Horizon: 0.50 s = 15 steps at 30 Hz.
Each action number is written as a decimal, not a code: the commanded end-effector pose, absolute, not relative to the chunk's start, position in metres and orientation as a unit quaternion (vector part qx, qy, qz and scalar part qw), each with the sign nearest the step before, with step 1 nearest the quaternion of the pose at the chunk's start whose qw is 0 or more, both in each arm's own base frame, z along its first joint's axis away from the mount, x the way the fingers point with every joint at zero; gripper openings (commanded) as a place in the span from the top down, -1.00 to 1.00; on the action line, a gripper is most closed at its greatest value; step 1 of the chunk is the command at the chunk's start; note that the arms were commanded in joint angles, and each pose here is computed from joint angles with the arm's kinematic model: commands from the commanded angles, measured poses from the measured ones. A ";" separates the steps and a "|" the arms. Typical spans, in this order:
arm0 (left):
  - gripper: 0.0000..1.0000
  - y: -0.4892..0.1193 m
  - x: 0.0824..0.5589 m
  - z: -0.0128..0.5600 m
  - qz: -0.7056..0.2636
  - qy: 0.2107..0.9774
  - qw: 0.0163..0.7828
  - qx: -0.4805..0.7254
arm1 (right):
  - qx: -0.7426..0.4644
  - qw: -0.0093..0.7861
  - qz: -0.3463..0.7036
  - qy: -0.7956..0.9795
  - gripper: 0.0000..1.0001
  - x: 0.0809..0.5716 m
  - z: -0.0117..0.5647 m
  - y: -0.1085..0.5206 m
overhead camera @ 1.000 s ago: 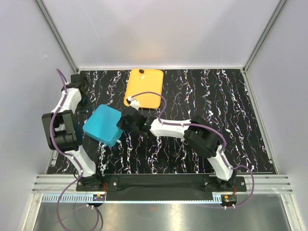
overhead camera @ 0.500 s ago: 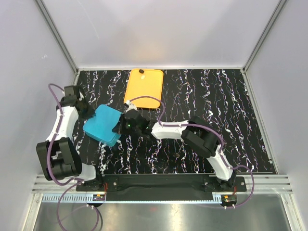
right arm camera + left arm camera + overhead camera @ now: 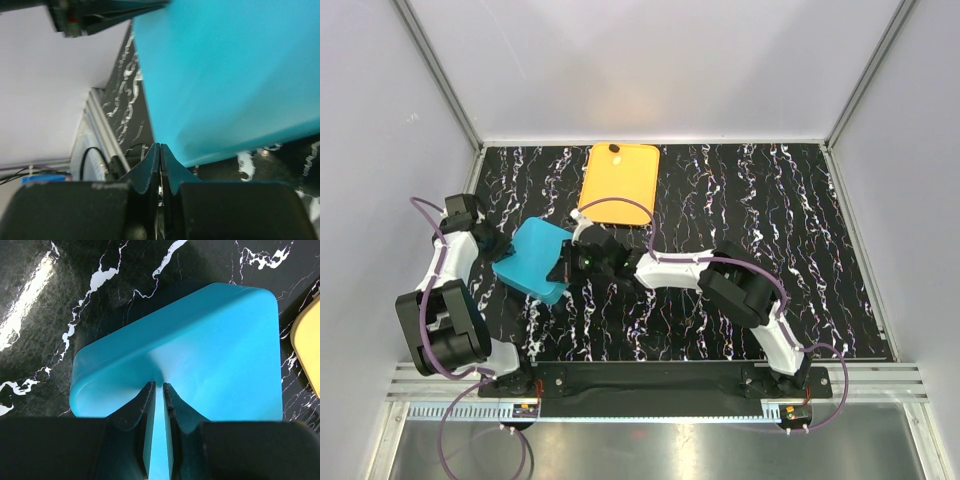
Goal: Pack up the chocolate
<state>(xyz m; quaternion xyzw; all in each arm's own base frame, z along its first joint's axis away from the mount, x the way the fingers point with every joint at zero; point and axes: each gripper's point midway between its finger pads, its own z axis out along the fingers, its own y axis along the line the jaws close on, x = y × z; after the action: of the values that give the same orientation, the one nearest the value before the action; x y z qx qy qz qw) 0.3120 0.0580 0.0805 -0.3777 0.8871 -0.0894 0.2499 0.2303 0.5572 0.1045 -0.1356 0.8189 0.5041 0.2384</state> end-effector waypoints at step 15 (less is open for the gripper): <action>0.63 0.068 0.313 0.087 -0.068 0.887 0.249 -0.384 | -0.140 0.245 0.491 0.824 0.86 0.237 0.112 0.557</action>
<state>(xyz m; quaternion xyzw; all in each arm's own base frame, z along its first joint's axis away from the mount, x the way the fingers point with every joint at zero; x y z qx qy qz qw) 0.3116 0.0598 0.0811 -0.3791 0.8872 -0.0843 0.2490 0.2302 0.5688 0.0875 -0.1298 0.8177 0.5169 0.2177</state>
